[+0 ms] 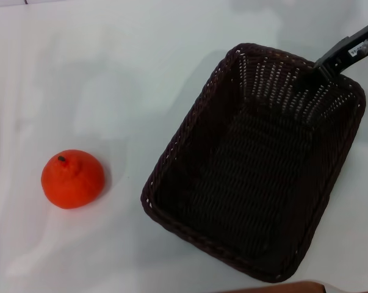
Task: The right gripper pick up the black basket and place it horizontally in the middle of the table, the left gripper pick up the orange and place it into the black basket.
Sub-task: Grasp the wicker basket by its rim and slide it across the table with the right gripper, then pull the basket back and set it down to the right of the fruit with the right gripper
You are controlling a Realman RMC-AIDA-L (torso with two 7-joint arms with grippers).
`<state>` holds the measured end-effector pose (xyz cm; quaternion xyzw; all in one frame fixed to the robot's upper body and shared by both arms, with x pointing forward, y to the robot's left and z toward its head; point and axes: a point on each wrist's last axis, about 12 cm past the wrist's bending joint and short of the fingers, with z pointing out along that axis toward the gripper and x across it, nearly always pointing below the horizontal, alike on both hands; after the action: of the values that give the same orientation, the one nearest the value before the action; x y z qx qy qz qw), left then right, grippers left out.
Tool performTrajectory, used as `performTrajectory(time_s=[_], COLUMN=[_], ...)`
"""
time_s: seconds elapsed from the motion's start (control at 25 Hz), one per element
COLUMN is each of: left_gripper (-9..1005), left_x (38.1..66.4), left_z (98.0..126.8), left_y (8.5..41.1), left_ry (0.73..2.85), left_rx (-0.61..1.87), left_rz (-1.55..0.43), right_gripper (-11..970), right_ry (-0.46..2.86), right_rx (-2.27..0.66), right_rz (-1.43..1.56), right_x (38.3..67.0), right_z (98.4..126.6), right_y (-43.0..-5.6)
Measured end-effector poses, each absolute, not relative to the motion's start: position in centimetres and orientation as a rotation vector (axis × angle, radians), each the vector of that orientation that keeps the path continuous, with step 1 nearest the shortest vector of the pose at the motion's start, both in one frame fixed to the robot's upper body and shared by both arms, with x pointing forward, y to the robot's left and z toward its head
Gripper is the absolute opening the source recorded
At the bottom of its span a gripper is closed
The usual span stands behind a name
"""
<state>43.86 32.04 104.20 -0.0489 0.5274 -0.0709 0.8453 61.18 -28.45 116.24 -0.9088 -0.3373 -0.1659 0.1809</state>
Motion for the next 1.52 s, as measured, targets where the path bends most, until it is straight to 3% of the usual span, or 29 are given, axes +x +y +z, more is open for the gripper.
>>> performTrajectory(time_s=[0.04, 0.48, 0.84, 1.52], left_gripper=[935, 935, 934, 935], left_x=[43.8, 43.9, 44.1, 44.4], left_z=[104.2, 104.2, 104.3, 104.3], left_y=[32.1, 32.1, 32.0, 31.9], left_ry=[1.113, 1.114, 1.111, 1.113], left_rx=[-0.104, -0.109, -0.100, -0.094], left_rz=[-0.148, -0.144, -0.149, -0.148], right_gripper=[305, 203, 203, 203], right_ry=[-0.934, -0.641, -0.333, 0.199], right_rx=[-2.550, -2.402, -2.242, -2.114], right_rz=[-0.473, -0.585, -0.638, -0.689], right_x=[61.1, 59.3, 57.8, 56.5], right_z=[116.4, 117.0, 115.8, 110.7], right_y=[-28.6, -32.4, -34.7, -36.6])
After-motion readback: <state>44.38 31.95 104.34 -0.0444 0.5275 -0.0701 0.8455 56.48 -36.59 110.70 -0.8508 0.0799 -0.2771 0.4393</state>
